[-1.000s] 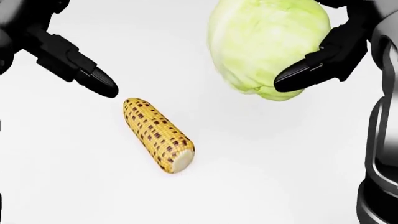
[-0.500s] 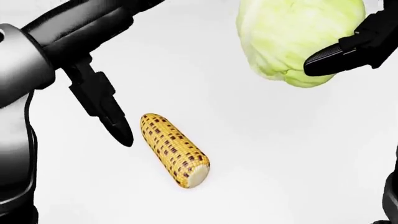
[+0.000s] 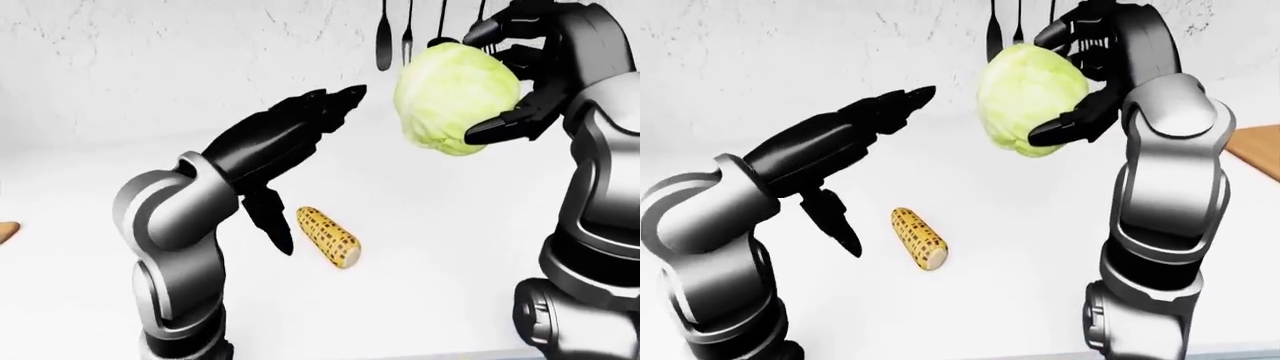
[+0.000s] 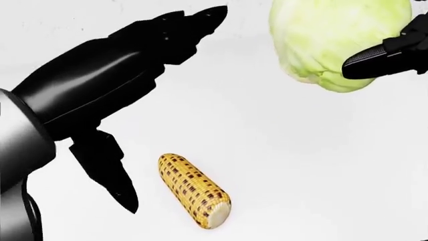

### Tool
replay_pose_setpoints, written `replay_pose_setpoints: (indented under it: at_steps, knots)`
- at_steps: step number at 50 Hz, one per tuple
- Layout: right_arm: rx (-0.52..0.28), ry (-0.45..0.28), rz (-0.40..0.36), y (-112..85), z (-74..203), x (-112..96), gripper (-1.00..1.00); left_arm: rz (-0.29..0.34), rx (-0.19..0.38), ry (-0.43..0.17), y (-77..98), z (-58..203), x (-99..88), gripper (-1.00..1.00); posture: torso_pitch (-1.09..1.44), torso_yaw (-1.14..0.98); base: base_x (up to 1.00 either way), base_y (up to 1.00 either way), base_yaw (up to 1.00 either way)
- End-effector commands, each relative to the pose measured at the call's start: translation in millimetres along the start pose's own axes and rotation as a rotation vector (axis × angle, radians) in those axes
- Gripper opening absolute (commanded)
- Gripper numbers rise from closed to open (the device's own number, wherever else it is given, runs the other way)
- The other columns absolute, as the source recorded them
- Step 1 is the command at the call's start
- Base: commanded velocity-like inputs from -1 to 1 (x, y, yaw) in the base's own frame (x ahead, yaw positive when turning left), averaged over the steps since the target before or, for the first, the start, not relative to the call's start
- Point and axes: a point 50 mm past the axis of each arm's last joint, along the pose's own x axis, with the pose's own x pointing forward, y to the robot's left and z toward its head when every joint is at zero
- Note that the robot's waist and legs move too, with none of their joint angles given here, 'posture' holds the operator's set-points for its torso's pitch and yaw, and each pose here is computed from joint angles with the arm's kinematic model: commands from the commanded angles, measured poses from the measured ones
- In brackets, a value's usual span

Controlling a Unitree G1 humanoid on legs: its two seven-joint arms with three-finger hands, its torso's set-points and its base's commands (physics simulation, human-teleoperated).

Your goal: Place the corn and the cabbage on separate cutting boards.

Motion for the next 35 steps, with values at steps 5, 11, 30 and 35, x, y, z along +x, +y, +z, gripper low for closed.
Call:
replay_pose_setpoints:
  at_steps: [5, 11, 30, 35]
  knots:
    - [-0.016, -0.085, -0.021, -3.7, 18.5, -3.9, -1.00, -0.069, -0.122, 0.002, -28.5, -1.8, -9.0, 1.00, 0.00, 0.00, 0.00, 0.00, 0.00]
    - [-0.015, -0.088, -0.016, -1.0, 20.0, -2.2, -1.00, -0.084, -0.039, 0.021, 9.9, -0.6, 1.6, 1.00, 0.00, 0.00, 0.00, 0.00, 0.00]
    - [-0.012, -0.072, -0.033, -3.5, 15.2, 4.4, -1.00, -0.227, 0.126, 0.040, 56.6, -6.2, 60.6, 1.00, 0.00, 0.00, 0.00, 0.00, 0.00]
    - [-0.009, -0.072, -0.043, -6.7, 15.2, 5.1, -1.00, -0.296, 0.144, 0.037, 31.3, -9.4, 73.3, 1.00, 0.00, 0.00, 0.00, 0.00, 0.00]
